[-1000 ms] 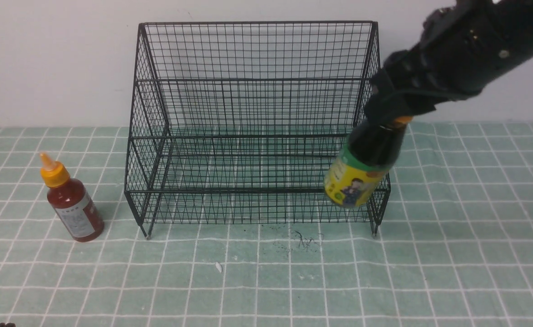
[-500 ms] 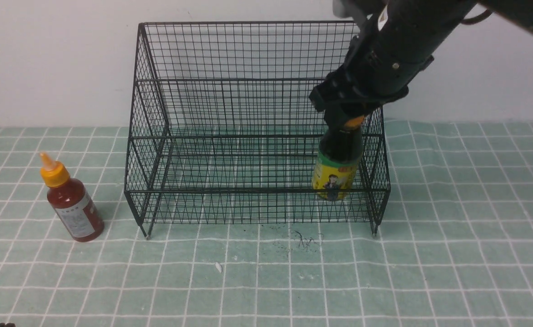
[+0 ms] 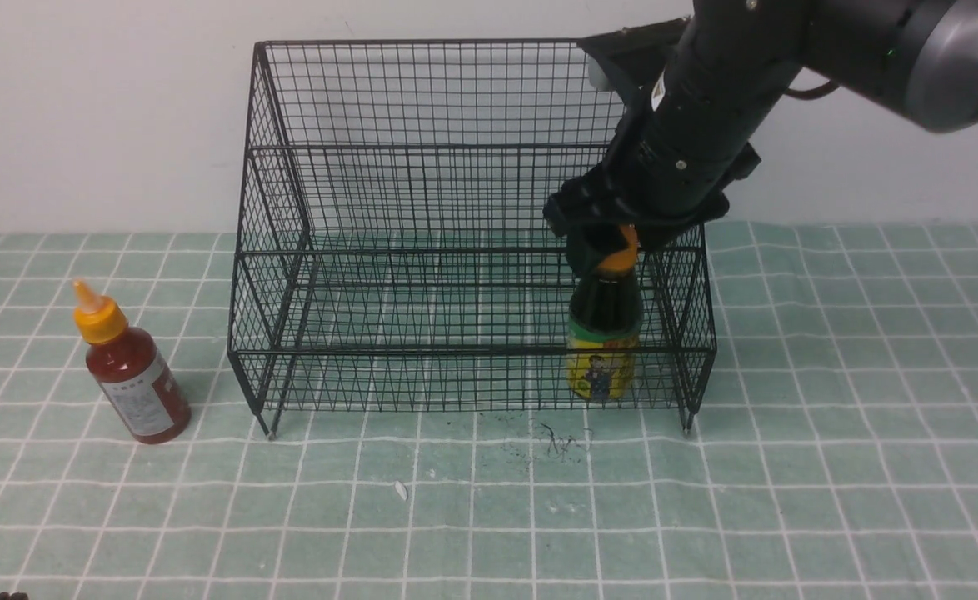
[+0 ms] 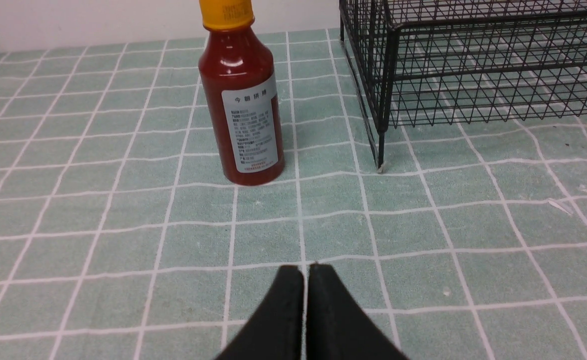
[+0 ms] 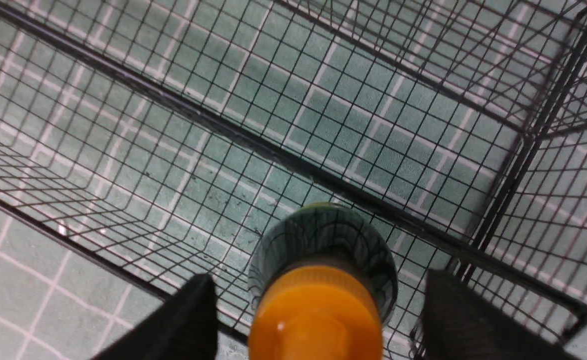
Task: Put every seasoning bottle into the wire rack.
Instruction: Use the right arm to put the condiment bottle back on the shelf, then use the left arm to grab the condiment bottle closest to it
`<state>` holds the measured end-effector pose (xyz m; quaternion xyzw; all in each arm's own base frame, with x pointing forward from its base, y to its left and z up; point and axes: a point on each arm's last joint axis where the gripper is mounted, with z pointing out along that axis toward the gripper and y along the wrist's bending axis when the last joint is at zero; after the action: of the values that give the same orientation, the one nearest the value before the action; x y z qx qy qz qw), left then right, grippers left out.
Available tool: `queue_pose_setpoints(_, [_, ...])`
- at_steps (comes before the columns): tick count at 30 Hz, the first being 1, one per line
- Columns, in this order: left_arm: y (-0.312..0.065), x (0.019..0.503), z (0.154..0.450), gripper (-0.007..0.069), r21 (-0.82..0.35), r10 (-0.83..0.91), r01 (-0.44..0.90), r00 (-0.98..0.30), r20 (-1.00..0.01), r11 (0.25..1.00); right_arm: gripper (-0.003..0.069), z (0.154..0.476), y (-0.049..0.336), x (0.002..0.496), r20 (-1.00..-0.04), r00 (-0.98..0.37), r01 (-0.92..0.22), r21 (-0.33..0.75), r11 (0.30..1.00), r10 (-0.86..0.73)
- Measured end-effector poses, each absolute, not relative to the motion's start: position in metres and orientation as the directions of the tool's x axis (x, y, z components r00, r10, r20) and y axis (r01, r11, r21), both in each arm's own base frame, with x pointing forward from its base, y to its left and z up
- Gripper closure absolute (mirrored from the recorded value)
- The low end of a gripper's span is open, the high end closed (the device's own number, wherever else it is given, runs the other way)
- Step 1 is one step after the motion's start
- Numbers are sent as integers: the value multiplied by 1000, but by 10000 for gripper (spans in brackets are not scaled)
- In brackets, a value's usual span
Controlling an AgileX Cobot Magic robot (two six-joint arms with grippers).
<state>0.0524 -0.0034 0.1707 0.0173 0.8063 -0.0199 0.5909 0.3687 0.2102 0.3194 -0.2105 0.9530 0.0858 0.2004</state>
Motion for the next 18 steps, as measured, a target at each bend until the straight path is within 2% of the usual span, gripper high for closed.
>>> queue_pose_setpoints(2, [-3, 52, 171, 631, -12, 4, 51, -301, -954, 999, 102, 342, 206, 358, -465, -814, -437, 97, 894, -348])
queue_pose_setpoints(3, [-3, 52, 171, 631, -12, 4, 51, -301, -954, 999, 96, 363, 201, 348, -509, -794, -442, 108, 890, -332])
queue_pose_setpoints(4, [-3, 52, 171, 631, -12, 4, 51, -301, -954, 999, 96, 367, 200, 346, -516, -790, -443, 108, 890, -330])
queue_pose_setpoints(5, [-3, 52, 171, 631, -12, 4, 51, -301, -954, 999, 100, 397, 190, 328, -580, -755, -448, 116, 887, -306])
queue_pose_setpoints(9, [-3, 52, 171, 631, -12, 4, 51, -301, -954, 999, 169, 468, 153, 268, -730, -647, -434, 115, 893, -221])
queue_pose_setpoints(11, [-3, 52, 171, 631, -12, 4, 51, -301, -954, 999, 223, 492, 130, 235, -783, -597, -406, 106, 908, -175])
queue_pose_setpoints(14, [-3, 52, 171, 631, -12, 4, 51, -301, -954, 999, 319, 506, 97, 186, -829, -545, -361, 97, 928, -125])
queue_pose_setpoints(15, [-3, 52, 171, 631, -12, 4, 51, -301, -954, 999, 386, 502, 79, 158, -843, -527, -340, 96, 935, -105])
queue_pose_setpoints(17, [-3, 52, 171, 631, -12, 4, 51, -301, -954, 999, 430, 496, 69, 141, -855, -510, -332, 96, 938, -93])
queue_pose_setpoints(18, [-3, 52, 171, 631, -12, 4, 51, -301, -954, 999, 502, 483, 55, 118, -884, -461, -333, 98, 938, -71])
